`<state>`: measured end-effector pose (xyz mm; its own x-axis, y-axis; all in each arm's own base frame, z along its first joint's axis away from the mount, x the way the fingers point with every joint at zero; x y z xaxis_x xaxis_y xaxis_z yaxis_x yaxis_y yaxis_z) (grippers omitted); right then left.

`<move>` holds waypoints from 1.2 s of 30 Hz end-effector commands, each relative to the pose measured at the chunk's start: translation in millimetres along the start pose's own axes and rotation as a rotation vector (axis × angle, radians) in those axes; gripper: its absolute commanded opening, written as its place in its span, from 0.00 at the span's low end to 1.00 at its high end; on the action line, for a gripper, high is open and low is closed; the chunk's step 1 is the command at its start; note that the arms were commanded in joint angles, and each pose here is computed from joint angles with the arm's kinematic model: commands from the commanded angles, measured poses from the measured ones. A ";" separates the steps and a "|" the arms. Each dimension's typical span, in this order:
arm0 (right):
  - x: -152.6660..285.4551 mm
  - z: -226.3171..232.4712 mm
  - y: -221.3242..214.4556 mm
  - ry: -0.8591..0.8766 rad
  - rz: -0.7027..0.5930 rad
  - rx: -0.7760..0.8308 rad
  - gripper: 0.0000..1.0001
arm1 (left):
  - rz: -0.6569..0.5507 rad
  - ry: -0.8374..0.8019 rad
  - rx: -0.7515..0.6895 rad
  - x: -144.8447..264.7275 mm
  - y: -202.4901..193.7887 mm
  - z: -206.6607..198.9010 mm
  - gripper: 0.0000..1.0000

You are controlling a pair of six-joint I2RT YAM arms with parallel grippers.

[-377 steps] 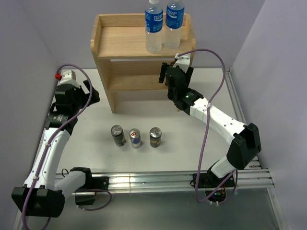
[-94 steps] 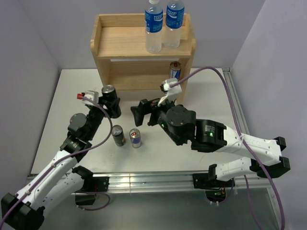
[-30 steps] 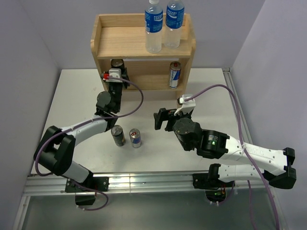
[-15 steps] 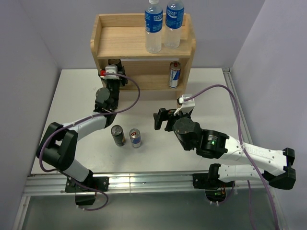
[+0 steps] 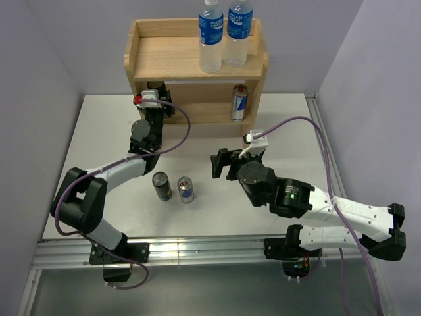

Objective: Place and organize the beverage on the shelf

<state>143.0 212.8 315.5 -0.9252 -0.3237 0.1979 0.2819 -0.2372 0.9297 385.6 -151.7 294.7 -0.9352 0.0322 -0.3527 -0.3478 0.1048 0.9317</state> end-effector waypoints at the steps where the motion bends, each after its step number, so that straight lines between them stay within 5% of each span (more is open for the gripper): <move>1: 2.3 -3.6 6.3 -0.006 -0.034 -0.048 0.99 | -0.083 0.052 0.065 -14.8 26.1 8.3 0.20; 10: 4.3 -5.0 7.7 -0.006 -0.038 -0.054 0.99 | -0.038 0.006 0.029 -15.0 23.2 4.5 0.39; 19: 6.7 -8.0 10.0 -0.008 -0.046 -0.063 0.99 | 0.005 -0.016 0.013 -11.1 14.8 3.0 0.75; 36: 9.9 -9.5 12.3 0.004 -0.051 -0.071 0.99 | 0.013 0.007 0.009 4.6 23.4 9.1 0.97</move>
<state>139.3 202.2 321.7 -0.9293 -0.3258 0.1739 0.2687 -0.2732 0.9237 381.0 -162.8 293.0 -0.9479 0.1285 -0.2917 -0.2813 0.0932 0.9551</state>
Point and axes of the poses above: each gripper's point midway between its finger pads, its own x axis back along the fingers, its own z axis along the line the jaws close on, y = z × x, the point moved 8 cm from there along x, back along the fingers, and after that the axes turned 2 degrees about -x, right-handed, at the moved point
